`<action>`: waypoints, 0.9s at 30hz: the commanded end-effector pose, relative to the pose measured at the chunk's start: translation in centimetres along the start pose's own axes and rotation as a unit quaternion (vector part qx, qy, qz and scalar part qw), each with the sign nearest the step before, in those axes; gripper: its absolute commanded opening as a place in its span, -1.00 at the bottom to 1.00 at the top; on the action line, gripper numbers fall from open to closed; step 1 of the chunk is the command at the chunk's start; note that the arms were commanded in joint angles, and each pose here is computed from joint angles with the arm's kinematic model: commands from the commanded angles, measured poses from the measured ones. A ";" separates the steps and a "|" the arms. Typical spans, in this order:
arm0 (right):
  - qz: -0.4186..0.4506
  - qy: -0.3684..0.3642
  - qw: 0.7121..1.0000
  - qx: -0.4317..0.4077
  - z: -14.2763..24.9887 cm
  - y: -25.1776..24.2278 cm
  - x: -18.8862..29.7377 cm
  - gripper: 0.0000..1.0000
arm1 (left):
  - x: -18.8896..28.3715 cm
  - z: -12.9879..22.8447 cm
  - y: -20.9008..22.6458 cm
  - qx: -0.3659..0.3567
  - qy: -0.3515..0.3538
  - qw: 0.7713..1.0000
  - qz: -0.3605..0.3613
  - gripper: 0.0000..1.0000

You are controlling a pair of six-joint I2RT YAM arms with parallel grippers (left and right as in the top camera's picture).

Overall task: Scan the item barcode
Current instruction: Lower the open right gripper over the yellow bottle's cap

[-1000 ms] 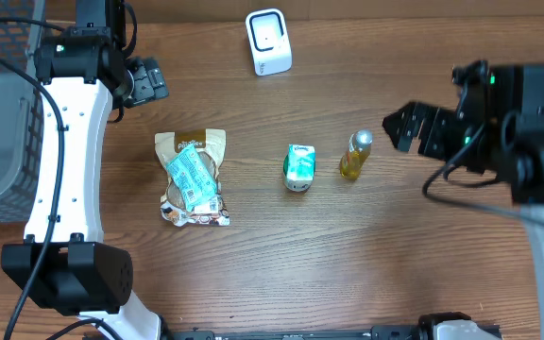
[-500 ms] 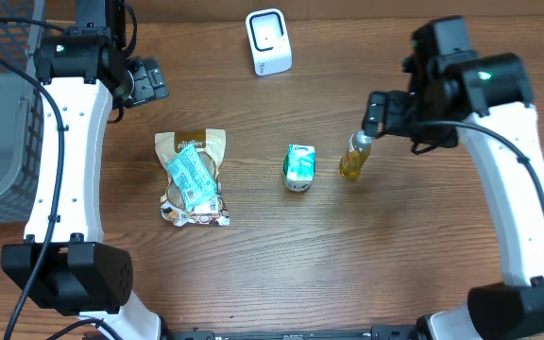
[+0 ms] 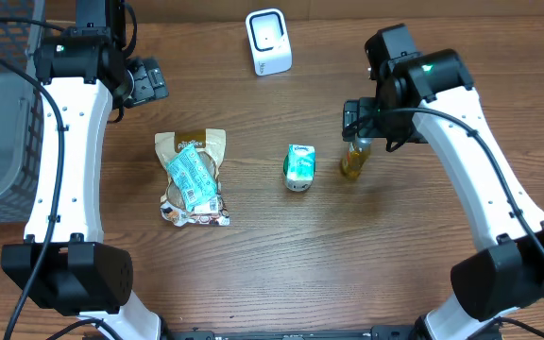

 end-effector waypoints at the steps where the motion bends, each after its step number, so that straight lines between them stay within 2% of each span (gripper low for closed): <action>1: 0.009 0.004 1.000 0.001 0.2 0.1 -1.1 0.98 | 0.6 -0.3 0.1 -0.008 -0.010 1.000 0.000 0.99; 21: 0.006 -0.007 1.000 0.020 1.1 1.9 -6.8 0.86 | 0.6 -0.3 0.1 -0.008 -0.010 1.000 0.000 0.99; 27: 0.013 -0.010 1.000 0.020 1.0 1.7 -6.9 0.68 | 0.6 -0.3 0.1 -0.008 -0.010 1.000 0.000 0.99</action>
Point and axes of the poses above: each gripper's point midway between its finger pads, its own x axis back along the fingers, its own y axis along the line the jaws close on, z = x × y, the point moved 6 cm from there along x, back along the fingers, and after that the axes turned 9 degrees about x, right-handed, at the moved point
